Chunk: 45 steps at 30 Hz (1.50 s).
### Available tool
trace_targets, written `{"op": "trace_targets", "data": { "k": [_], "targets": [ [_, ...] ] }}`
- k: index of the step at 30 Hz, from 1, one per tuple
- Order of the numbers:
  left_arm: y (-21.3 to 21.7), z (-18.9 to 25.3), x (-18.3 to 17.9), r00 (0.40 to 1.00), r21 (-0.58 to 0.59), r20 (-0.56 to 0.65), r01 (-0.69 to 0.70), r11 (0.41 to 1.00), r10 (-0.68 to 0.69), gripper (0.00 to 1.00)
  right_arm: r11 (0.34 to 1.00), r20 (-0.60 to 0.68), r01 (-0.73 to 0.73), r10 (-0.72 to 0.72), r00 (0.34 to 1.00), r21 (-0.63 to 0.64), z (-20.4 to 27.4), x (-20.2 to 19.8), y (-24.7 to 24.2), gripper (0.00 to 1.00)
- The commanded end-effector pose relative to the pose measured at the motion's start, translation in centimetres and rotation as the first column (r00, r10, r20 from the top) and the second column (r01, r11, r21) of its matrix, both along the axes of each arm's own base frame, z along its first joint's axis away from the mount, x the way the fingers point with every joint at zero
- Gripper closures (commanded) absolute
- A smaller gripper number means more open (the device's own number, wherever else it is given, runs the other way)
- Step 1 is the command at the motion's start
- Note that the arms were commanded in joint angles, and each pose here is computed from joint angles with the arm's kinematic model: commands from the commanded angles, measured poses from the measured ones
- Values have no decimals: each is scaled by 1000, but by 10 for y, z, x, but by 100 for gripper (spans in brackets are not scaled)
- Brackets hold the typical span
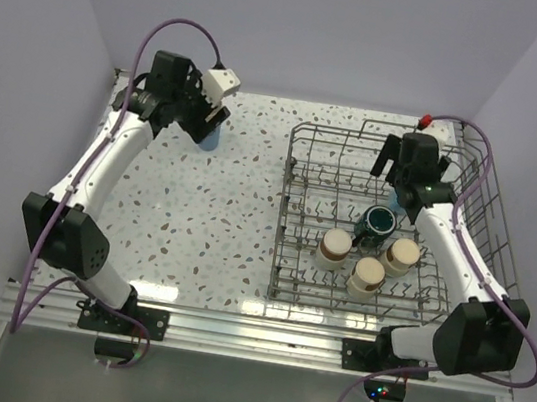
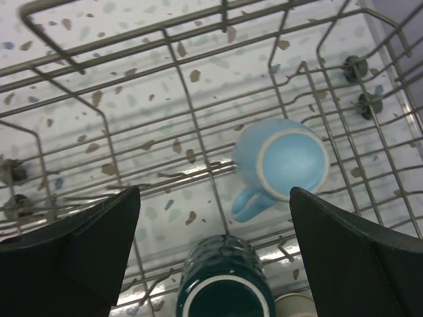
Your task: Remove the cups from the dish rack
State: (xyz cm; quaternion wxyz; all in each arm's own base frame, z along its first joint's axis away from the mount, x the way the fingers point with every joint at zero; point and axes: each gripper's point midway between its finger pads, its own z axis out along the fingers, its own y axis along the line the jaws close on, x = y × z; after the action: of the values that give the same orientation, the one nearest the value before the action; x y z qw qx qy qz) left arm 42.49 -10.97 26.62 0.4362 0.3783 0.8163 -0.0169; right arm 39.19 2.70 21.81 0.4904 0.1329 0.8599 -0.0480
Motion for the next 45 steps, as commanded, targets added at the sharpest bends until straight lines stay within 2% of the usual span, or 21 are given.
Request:
{"op": "trace_targets", "data": {
  "k": [1,8,15,20,23,28,33,38,45],
  "targets": [
    [-15,7,-9,1000,-113,19,14,993,-12,25,984,-5,164,-165,986,-67,-14,-2,-38,2],
    [-13,-7,-32,1000,-122,11,24,992,-23,24,962,-44,260,-264,963,-84,-39,13,-63,2],
    [-10,-12,-37,1000,-113,16,26,993,-25,24,968,-54,242,-245,968,-62,-53,23,-60,2],
    [-12,-16,-39,999,-118,7,36,992,-35,24,963,-68,268,-269,961,-28,-52,11,-58,3],
    [-14,-16,-39,999,-126,7,45,991,-44,24,959,-45,282,-282,958,13,-55,-3,-57,6],
    [-17,-14,-37,998,-134,7,56,989,-55,24,957,-28,277,-275,961,90,-65,-3,-48,20],
    [-19,-7,-40,997,-139,21,73,988,-71,24,951,-46,295,-292,955,92,-76,0,-48,25],
    [-18,-6,-42,996,-133,29,82,988,-79,23,951,-73,278,-271,960,135,-89,10,-38,36],
    [-20,-5,-45,995,-136,32,96,986,-92,24,940,-60,325,-320,945,102,-96,9,-47,41]
  ]
}}
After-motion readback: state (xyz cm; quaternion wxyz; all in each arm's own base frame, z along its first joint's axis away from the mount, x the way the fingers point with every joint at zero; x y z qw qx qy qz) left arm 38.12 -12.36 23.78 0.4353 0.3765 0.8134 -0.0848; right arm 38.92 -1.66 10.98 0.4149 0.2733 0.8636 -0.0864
